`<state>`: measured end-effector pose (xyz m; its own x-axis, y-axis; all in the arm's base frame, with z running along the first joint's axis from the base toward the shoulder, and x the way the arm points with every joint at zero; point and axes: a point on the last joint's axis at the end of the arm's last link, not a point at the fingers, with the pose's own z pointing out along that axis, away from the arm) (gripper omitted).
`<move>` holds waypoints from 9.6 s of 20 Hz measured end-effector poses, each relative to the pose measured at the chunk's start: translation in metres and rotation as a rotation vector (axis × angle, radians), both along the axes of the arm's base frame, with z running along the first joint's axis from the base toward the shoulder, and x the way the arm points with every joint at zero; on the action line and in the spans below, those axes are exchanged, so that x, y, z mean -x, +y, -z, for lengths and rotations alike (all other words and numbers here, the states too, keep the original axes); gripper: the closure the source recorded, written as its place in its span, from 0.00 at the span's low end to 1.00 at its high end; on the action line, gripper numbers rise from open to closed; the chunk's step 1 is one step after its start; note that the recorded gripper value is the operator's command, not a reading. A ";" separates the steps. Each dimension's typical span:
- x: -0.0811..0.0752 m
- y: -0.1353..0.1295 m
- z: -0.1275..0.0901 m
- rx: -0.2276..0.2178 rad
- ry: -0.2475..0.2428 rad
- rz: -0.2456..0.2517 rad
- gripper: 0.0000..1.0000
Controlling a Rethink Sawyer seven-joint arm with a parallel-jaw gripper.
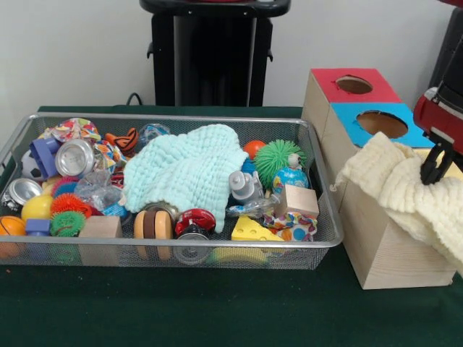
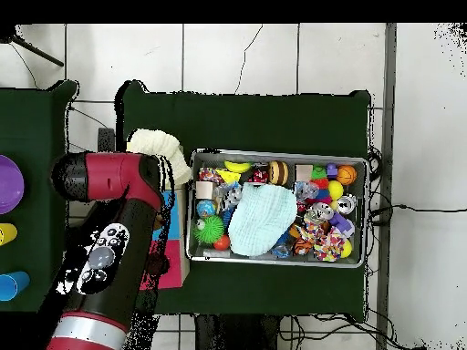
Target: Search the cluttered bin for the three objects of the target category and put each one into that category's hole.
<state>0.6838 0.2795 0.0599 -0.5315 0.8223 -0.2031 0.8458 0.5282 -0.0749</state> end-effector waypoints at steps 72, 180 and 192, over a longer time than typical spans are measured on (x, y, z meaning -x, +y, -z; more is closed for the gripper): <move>0.047 -0.021 -0.003 -0.149 -0.390 0.226 1.00; 0.064 -0.047 -0.058 -0.204 0.095 0.230 1.00; 0.007 -0.040 -0.093 -0.225 0.042 0.192 1.00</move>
<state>0.6773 0.2393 0.1530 -0.3658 0.9306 0.0141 0.9305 0.3660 -0.0111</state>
